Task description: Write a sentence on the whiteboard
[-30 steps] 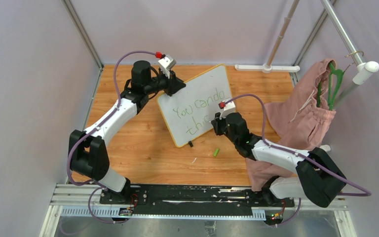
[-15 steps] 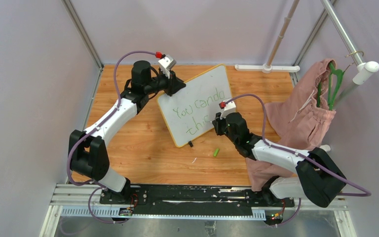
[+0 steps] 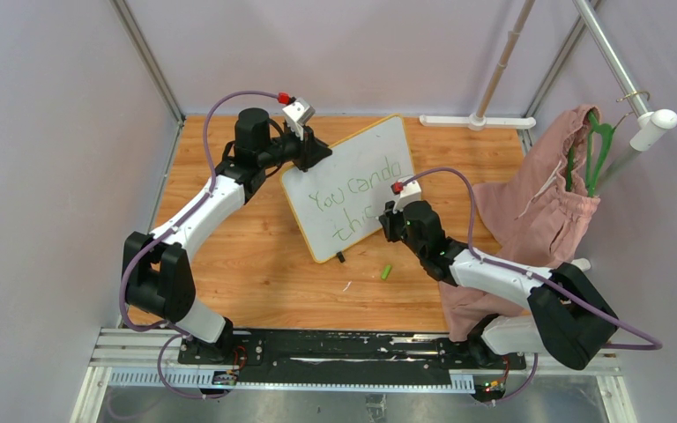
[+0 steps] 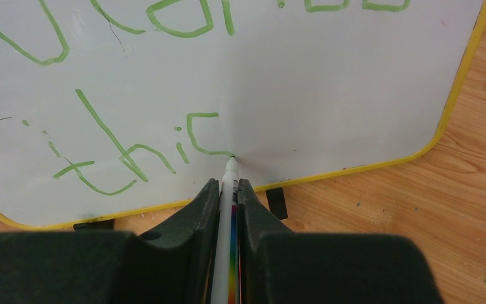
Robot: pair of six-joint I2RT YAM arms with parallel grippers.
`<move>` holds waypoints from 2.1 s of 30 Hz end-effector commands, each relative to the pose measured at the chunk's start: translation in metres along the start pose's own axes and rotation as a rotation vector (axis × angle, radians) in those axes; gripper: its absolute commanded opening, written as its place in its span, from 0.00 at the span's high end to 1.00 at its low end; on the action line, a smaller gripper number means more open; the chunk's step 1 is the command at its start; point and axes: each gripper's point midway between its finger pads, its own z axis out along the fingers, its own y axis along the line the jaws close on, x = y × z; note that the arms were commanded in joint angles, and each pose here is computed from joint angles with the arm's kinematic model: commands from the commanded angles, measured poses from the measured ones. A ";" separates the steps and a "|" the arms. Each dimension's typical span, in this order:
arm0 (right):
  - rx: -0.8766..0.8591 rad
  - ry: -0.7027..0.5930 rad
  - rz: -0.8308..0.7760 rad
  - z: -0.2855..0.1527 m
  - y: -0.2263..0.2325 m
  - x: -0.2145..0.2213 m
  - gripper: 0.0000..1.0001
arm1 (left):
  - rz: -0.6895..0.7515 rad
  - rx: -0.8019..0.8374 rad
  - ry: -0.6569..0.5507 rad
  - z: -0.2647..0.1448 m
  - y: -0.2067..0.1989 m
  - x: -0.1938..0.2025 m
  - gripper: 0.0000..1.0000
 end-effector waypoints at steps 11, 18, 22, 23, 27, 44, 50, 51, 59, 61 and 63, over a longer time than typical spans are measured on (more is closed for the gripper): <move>-0.053 0.046 0.009 -0.001 0.015 0.017 1.00 | -0.077 0.097 0.129 0.005 -0.032 0.044 1.00; -0.064 0.041 0.008 -0.003 0.018 0.015 1.00 | -0.076 0.099 0.128 0.005 -0.033 0.043 1.00; -0.075 0.037 0.006 -0.003 0.022 0.012 1.00 | -0.075 0.100 0.129 0.005 -0.034 0.043 1.00; -0.078 0.036 0.005 -0.003 0.023 0.012 1.00 | -0.075 0.100 0.129 0.005 -0.034 0.043 1.00; -0.087 0.034 0.005 -0.003 0.028 0.011 1.00 | -0.074 0.100 0.128 0.005 -0.034 0.043 1.00; -0.090 0.015 0.000 -0.010 0.029 -0.002 1.00 | -0.078 0.098 0.134 0.006 -0.034 0.045 1.00; -0.083 -0.014 0.000 -0.028 0.025 -0.017 1.00 | -0.056 0.090 0.140 0.005 -0.032 0.046 1.00; -0.077 -0.018 0.000 -0.031 0.023 -0.018 1.00 | -0.055 0.088 0.141 0.005 -0.032 0.047 1.00; 0.046 -0.056 0.039 -0.048 -0.017 -0.022 1.00 | -0.054 0.083 0.146 0.004 -0.031 0.047 1.00; 0.054 -0.051 0.102 -0.047 -0.028 -0.018 1.00 | -0.053 0.082 0.145 0.005 -0.031 0.047 1.00; 0.055 -0.070 0.159 -0.046 -0.035 -0.018 1.00 | -0.051 0.081 0.145 0.004 -0.031 0.047 1.00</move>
